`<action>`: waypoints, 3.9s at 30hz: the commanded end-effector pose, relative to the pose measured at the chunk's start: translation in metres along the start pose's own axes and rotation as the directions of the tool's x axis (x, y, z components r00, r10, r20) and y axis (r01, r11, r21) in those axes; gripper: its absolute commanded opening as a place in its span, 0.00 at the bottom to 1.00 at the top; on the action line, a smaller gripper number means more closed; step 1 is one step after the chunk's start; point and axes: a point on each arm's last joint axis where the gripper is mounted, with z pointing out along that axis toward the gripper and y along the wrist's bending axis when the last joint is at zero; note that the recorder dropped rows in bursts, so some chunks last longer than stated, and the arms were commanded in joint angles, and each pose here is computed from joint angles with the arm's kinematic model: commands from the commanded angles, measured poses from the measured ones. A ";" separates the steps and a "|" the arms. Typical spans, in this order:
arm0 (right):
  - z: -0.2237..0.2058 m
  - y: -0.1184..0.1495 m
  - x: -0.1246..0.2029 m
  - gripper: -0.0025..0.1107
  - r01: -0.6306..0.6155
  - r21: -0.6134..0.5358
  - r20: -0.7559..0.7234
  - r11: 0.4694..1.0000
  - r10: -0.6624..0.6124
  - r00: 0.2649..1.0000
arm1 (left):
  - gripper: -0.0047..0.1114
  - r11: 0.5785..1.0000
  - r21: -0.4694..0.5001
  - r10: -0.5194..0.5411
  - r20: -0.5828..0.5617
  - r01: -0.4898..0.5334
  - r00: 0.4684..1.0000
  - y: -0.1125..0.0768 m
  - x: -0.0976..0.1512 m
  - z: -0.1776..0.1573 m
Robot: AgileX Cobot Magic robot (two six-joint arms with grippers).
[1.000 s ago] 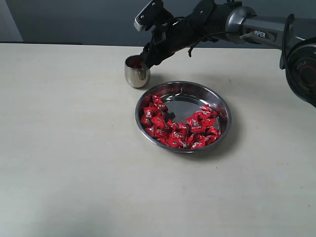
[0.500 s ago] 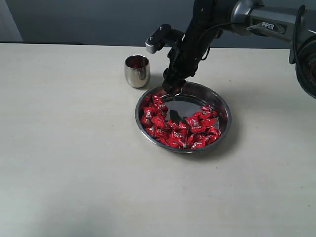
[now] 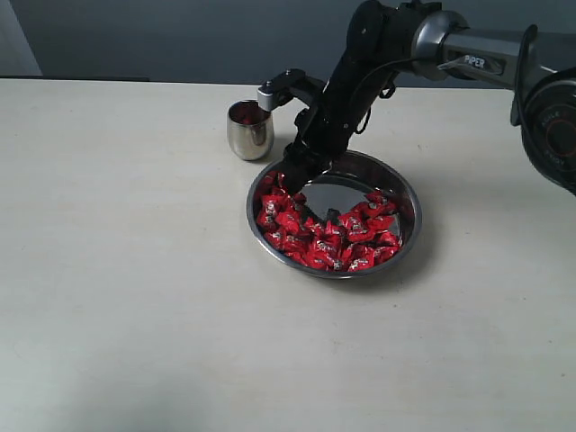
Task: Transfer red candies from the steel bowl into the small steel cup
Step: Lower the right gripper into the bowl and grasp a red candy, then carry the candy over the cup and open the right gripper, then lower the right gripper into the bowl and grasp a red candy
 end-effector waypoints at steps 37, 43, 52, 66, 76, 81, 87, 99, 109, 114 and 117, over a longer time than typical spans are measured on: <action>-0.021 -0.002 -0.010 0.18 0.033 0.093 0.082 0.995 -0.040 0.996 | 0.04 1.000 0.010 -0.004 0.013 0.004 1.000 -0.001 -0.001 0.000; -0.035 -0.013 -0.027 0.17 0.028 0.253 0.246 0.967 -0.092 0.965 | 0.04 1.000 0.010 -0.004 0.013 0.004 1.000 -0.001 -0.001 0.000; -0.046 -0.022 -0.048 0.05 -0.064 0.345 0.484 0.937 -0.119 0.867 | 0.04 1.000 0.010 -0.004 0.013 0.004 1.000 -0.001 -0.001 0.000; -0.023 -0.020 -0.050 0.08 0.013 0.278 0.512 0.961 -0.159 0.844 | 0.04 1.000 0.010 -0.004 0.013 0.004 1.000 -0.001 -0.001 0.000; -0.022 -0.019 -0.050 0.30 0.031 0.273 0.502 0.962 -0.170 0.848 | 0.04 1.000 0.010 -0.004 0.013 0.004 1.000 -0.001 -0.001 0.000; -0.030 -0.017 -0.051 0.30 0.032 0.277 0.509 0.960 -0.175 0.843 | 0.04 1.000 0.010 -0.004 0.013 0.004 1.000 -0.001 -0.001 0.000; -0.048 -0.005 -0.039 0.30 0.076 0.232 0.345 0.970 -0.155 0.926 | 0.04 1.000 0.010 -0.004 0.013 0.004 1.000 -0.001 -0.001 0.000; -0.040 0.005 0.002 0.30 0.044 0.072 -0.085 0.996 -0.038 0.996 | 0.04 1.000 0.010 -0.004 0.013 0.004 1.000 -0.001 -0.001 0.000; -0.003 0.011 0.037 0.30 -0.006 -0.004 -0.192 1.000 0.005 0.981 | 0.04 1.000 0.010 -0.004 0.013 0.004 1.000 -0.001 -0.001 0.000; 0.005 0.007 0.044 0.30 0.008 0.038 -0.205 0.999 0.000 0.979 | 0.04 1.000 0.010 -0.004 0.013 0.004 1.000 -0.001 -0.001 0.000; 0.003 0.004 0.046 0.30 0.007 0.050 -0.211 0.999 0.004 0.977 | 0.04 1.000 0.010 -0.004 0.013 0.004 1.000 -0.001 -0.001 0.000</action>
